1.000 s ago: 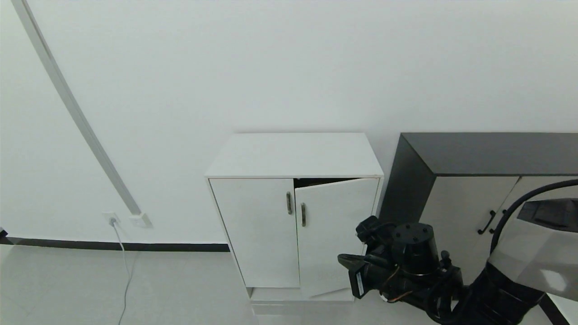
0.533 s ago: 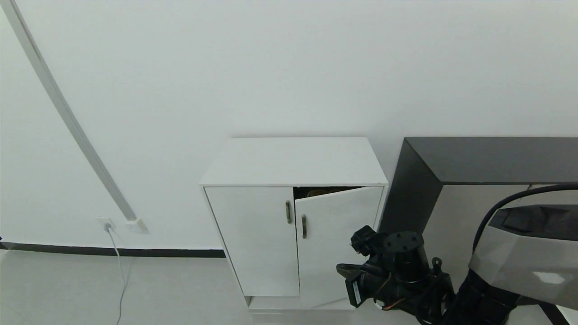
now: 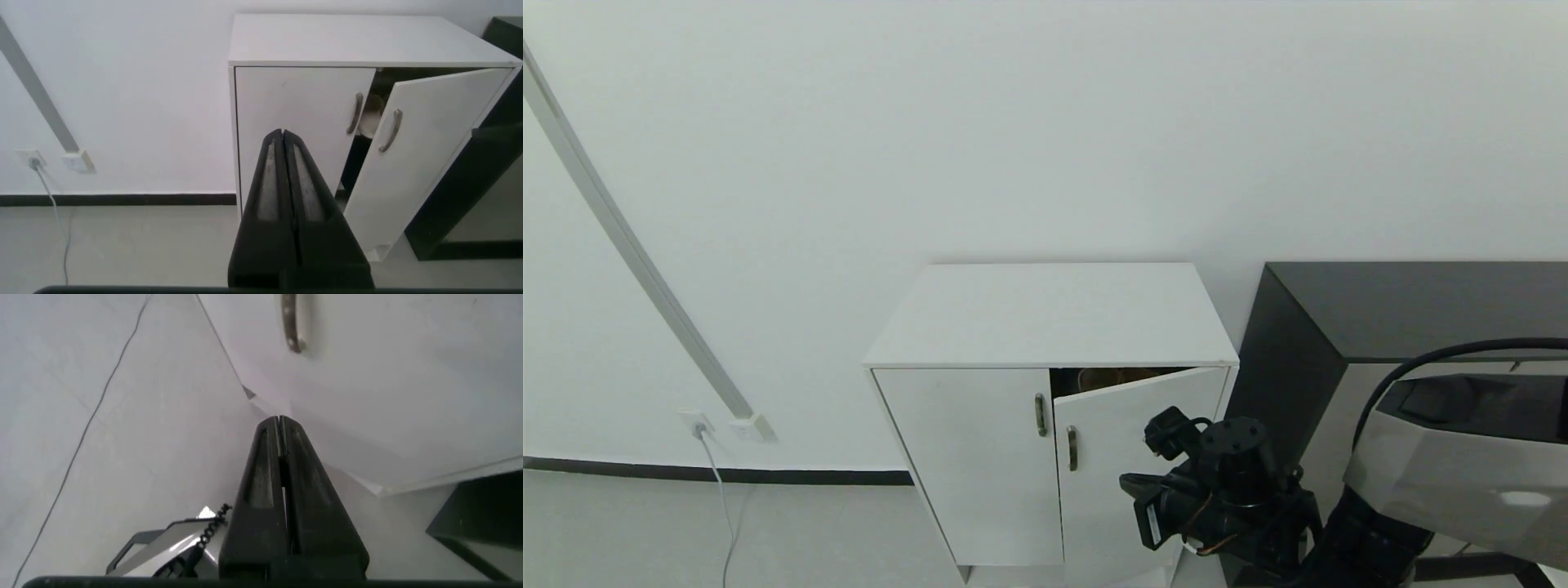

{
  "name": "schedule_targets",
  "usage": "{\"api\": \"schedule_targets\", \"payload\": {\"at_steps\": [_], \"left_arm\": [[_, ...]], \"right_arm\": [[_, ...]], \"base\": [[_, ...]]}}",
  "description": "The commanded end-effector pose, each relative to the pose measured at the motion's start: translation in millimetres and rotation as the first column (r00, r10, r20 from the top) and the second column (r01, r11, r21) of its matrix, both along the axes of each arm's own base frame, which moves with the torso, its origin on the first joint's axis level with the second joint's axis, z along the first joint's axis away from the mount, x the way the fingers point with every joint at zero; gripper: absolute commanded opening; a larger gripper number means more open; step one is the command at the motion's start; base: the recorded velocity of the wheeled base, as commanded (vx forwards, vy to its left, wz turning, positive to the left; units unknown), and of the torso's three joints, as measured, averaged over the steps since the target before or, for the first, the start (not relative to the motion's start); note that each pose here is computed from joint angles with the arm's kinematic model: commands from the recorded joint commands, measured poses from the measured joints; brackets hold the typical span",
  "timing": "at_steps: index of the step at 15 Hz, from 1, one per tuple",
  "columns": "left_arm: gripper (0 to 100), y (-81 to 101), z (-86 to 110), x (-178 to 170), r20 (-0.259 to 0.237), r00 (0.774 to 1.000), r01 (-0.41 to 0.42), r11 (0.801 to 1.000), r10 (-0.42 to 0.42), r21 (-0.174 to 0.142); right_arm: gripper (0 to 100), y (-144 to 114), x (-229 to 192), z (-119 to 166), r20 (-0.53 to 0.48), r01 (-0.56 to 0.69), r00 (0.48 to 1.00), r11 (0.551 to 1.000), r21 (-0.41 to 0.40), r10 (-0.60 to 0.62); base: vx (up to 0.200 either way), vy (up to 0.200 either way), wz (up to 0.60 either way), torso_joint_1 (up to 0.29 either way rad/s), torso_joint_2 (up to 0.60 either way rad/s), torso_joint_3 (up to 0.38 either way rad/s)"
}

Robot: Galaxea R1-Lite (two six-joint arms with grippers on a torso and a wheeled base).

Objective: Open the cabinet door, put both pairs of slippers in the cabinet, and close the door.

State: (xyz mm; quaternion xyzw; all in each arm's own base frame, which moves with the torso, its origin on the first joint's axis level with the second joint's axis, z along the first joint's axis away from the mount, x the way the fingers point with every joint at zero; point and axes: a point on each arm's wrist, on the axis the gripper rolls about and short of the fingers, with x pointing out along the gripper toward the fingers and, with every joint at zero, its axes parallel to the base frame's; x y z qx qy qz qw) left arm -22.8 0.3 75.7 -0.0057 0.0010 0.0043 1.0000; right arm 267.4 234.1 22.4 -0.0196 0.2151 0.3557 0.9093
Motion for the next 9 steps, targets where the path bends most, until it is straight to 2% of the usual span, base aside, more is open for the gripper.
{"api": "schedule_targets", "payload": {"at_steps": [1, 4, 9], "left_arm": [[0, 0.0, 0.1, 0, 0.001, 1.000, -0.001, 1.000, 0.001, 0.001], [0, 0.0, 0.1, 0, 0.001, 1.000, -0.001, 1.000, 0.001, -0.001], [0, 0.0, 0.1, 0, 0.001, 1.000, 0.001, 1.000, -0.001, -0.001]], "right_arm": [[0, 8, 14, -10, 0.004, 0.011, 1.000, 1.000, 0.007, -0.012], [0, 14, 46, -12, 0.036, 0.076, 0.996, 0.997, 0.020, -0.077], [0, 10, 73, -11, 0.051, 0.124, 0.991, 0.992, 0.038, -0.126]], "base": [[0.000, 0.000, 0.00, 0.000, 0.00, 0.000], [0.000, 0.000, 0.00, 0.000, 0.00, 0.000], [0.000, 0.000, 0.00, 0.000, 0.00, 0.000]]}}
